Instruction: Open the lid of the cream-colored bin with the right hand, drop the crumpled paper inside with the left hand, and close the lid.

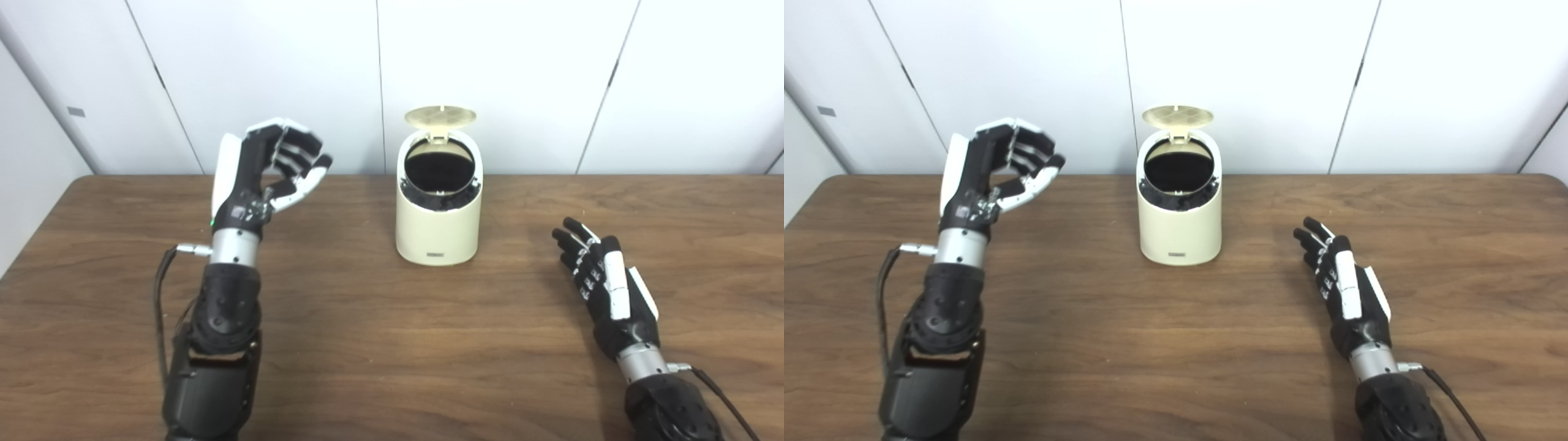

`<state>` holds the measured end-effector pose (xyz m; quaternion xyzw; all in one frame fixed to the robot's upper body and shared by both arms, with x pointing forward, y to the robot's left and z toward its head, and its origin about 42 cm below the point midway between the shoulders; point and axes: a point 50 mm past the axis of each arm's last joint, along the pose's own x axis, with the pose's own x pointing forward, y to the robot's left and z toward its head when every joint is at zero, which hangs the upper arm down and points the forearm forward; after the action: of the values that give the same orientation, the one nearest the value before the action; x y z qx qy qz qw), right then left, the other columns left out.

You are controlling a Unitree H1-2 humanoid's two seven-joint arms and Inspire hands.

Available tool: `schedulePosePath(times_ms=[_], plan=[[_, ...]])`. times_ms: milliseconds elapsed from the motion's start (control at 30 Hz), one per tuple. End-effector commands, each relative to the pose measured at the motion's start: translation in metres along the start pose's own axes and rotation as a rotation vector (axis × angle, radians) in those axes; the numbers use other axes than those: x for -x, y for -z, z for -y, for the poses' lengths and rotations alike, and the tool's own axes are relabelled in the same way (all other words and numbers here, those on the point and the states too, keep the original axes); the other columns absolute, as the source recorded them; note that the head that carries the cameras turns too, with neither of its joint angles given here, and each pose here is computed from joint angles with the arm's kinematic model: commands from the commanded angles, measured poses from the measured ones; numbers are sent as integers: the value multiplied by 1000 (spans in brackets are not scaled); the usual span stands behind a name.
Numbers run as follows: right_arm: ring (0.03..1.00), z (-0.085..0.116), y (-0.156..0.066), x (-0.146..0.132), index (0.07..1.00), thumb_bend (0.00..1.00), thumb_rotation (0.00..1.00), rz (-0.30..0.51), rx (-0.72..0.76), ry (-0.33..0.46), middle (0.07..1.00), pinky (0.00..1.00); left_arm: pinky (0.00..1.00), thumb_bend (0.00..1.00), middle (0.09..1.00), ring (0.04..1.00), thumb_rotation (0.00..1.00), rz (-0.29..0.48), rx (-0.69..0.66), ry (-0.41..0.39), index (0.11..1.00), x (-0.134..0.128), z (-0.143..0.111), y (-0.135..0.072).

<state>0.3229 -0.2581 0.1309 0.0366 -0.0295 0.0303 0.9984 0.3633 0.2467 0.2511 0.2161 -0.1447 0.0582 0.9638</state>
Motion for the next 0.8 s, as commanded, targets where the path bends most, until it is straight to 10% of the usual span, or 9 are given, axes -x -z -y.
schedulePosePath(times_ms=[0,133,300,767], plan=[[939,2,-11,-2,874,611,982,31,-1,-16,882,1000,620,495,717,691,201,45,24,11,654,-3,-11,-11],[951,3,-16,-1,868,639,986,31,-9,-13,893,1000,838,465,928,883,568,7,134,77,942,5,-14,3],[961,3,-21,1,883,652,984,31,-58,-26,913,1000,995,536,999,996,792,-57,246,138,999,18,-16,20],[1000,8,-44,-7,948,692,1000,84,-9,-39,983,1000,1000,471,1000,1000,991,-179,424,80,1000,77,1,63]])
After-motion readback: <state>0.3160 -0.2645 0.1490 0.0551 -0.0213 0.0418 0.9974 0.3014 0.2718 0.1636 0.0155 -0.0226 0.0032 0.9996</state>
